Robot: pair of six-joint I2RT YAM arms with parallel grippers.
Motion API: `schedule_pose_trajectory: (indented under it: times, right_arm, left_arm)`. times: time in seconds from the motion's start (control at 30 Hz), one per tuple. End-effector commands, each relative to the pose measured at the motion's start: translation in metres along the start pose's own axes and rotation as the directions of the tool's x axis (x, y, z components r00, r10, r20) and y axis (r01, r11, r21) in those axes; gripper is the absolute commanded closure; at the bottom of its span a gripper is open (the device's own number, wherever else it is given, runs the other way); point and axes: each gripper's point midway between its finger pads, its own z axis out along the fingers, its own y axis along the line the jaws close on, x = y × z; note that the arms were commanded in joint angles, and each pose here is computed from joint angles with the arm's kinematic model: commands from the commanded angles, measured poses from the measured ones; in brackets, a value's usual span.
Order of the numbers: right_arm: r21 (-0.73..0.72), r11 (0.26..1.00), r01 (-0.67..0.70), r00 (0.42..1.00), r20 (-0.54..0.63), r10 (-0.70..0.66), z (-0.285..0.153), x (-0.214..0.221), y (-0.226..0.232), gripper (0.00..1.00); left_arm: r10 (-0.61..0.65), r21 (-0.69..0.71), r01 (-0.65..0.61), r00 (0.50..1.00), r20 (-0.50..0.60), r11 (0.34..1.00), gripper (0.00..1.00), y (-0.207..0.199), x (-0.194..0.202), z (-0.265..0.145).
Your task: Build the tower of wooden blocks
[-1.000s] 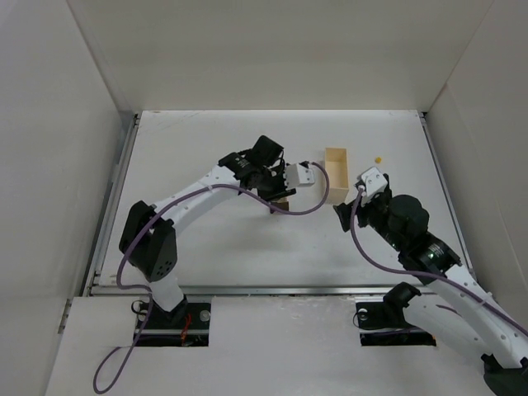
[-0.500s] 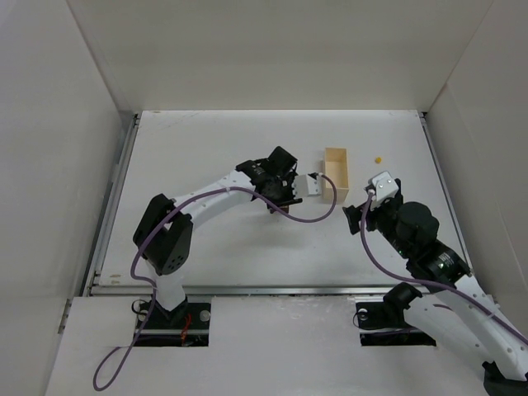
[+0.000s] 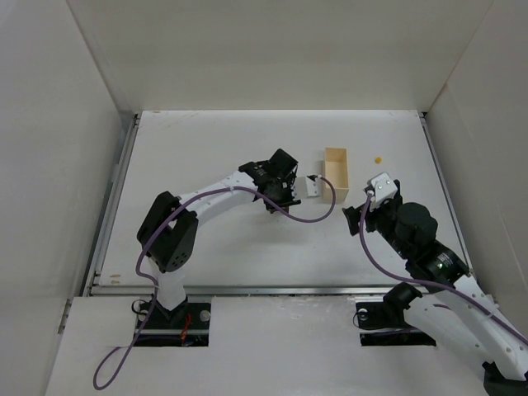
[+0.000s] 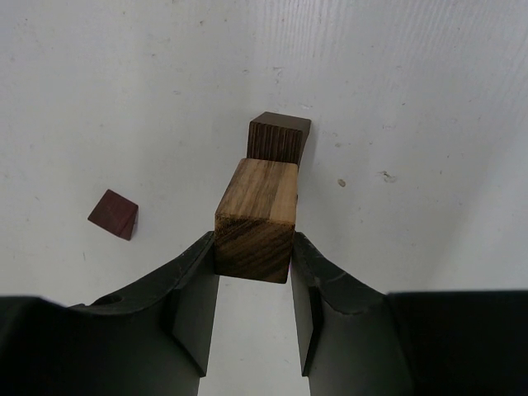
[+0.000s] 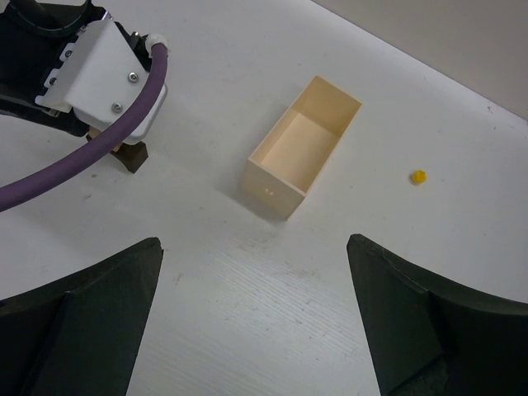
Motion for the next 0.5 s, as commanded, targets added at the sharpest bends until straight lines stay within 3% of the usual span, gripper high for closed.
schedule_pose_trajectory:
  times: [0.0, 0.47]
  right_arm:
    - [0.018, 1.0, -0.026, 0.999, 0.038, 0.025, -0.0018, -0.01, -0.0037, 0.01]
    - [0.018, 1.0, -0.026, 0.999, 0.038, 0.025, -0.0025, -0.0077, -0.0035, 0.01]
  left_arm:
    - [0.005, -0.003, -0.005, 1.0, -0.001, 1.0, 1.0, -0.0003, 0.0015, 0.0003]
    - [0.014, -0.003, -0.014, 1.0, -0.001, 1.0, 1.0, -0.0008, 0.0027, 0.002]
